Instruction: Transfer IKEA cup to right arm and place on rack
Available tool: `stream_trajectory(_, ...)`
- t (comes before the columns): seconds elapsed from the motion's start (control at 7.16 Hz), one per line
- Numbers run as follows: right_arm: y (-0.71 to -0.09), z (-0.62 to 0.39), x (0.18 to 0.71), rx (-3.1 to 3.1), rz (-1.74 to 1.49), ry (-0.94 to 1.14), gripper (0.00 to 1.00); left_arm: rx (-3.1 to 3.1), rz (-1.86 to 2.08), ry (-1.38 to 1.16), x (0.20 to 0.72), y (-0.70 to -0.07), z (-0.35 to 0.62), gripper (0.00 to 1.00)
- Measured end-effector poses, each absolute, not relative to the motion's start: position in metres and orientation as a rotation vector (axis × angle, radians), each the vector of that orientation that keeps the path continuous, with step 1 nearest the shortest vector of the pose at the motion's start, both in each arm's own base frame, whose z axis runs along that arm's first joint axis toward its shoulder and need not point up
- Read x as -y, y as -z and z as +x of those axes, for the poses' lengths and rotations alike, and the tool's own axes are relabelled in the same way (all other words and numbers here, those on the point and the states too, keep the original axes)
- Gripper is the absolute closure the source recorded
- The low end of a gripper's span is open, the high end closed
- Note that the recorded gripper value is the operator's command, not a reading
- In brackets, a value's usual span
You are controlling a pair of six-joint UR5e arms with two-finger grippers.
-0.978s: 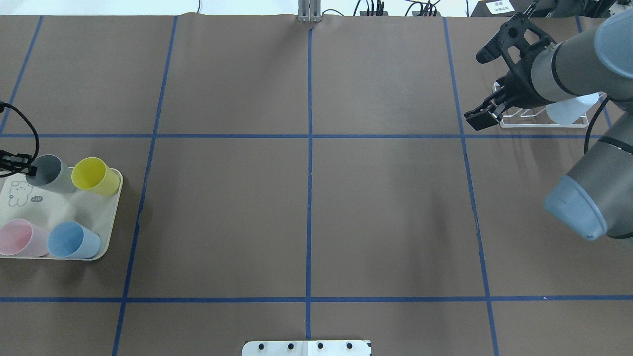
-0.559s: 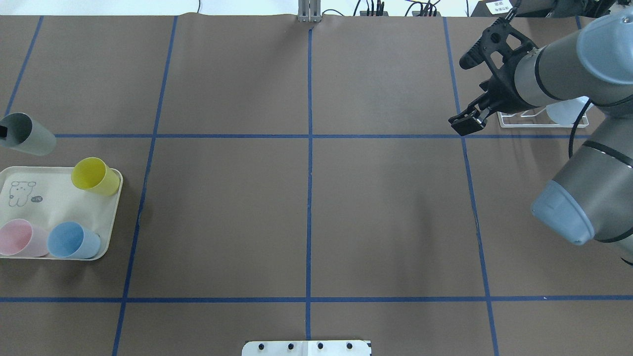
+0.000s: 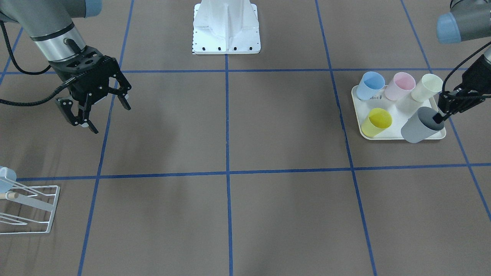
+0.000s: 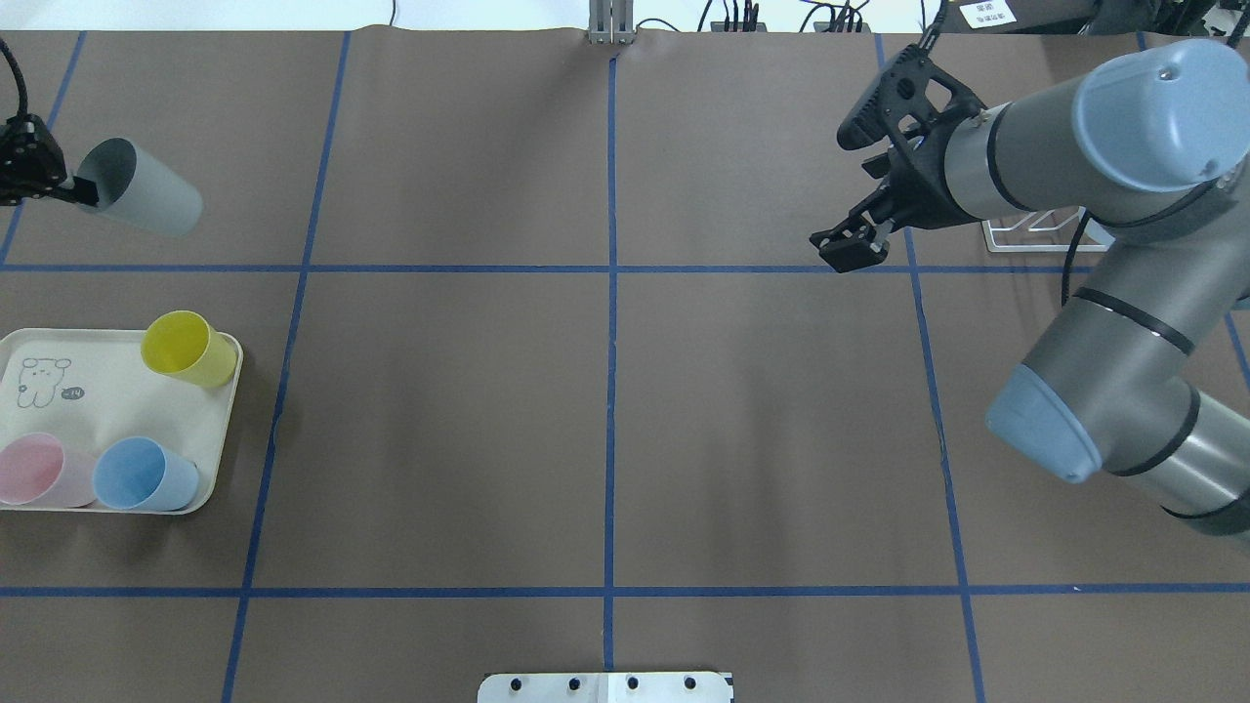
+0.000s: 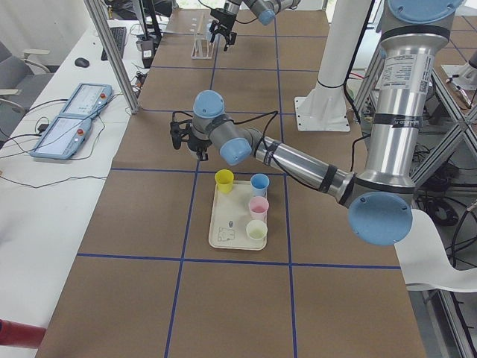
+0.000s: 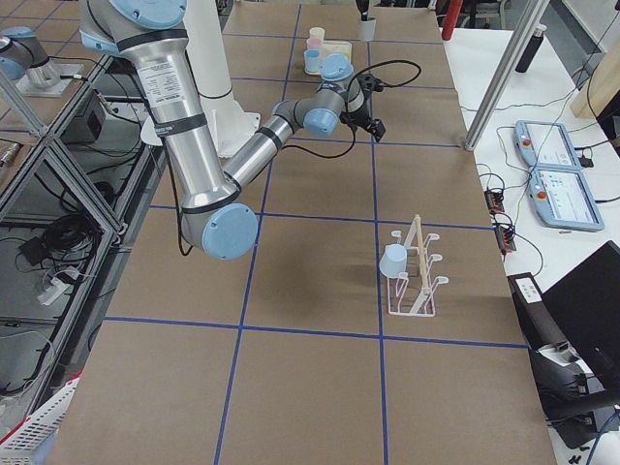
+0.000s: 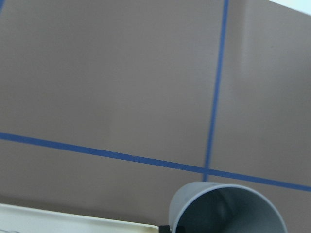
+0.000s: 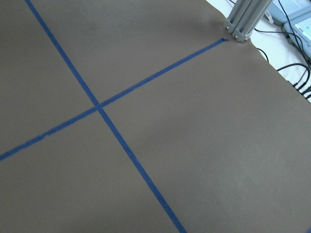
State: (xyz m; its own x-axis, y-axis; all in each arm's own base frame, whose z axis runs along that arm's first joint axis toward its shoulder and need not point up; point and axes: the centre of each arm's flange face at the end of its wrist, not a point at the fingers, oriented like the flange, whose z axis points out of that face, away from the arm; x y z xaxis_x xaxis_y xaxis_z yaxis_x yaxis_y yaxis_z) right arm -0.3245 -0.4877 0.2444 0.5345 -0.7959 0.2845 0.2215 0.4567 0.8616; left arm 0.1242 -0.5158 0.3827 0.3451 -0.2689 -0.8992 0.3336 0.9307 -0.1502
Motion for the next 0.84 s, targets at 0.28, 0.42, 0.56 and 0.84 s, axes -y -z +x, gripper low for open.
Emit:
stream_trajectory(0.28,-0.222,-0.353,0.497,0.806,0.932,0.730,0.02,-1.267,-0.031,0.470,0.527,-0.315,0.136,1.00)
stream_trajectory(0.42,-0.216,-0.360,0.496,0.817,0.958,0.739,0.02,-1.304,-0.080,0.468,0.528,-0.292,0.142,1.00)
stream_trajectory(0.56,-0.210,-0.366,0.491,0.836,1.016,0.745,0.01,-1.334,-0.133,0.455,0.528,-0.274,0.149,1.00)
stream_trajectory(0.84,-0.199,-0.391,0.479,0.892,1.195,0.738,0.01,-1.376,-0.224,0.419,0.521,-0.227,0.185,1.00)
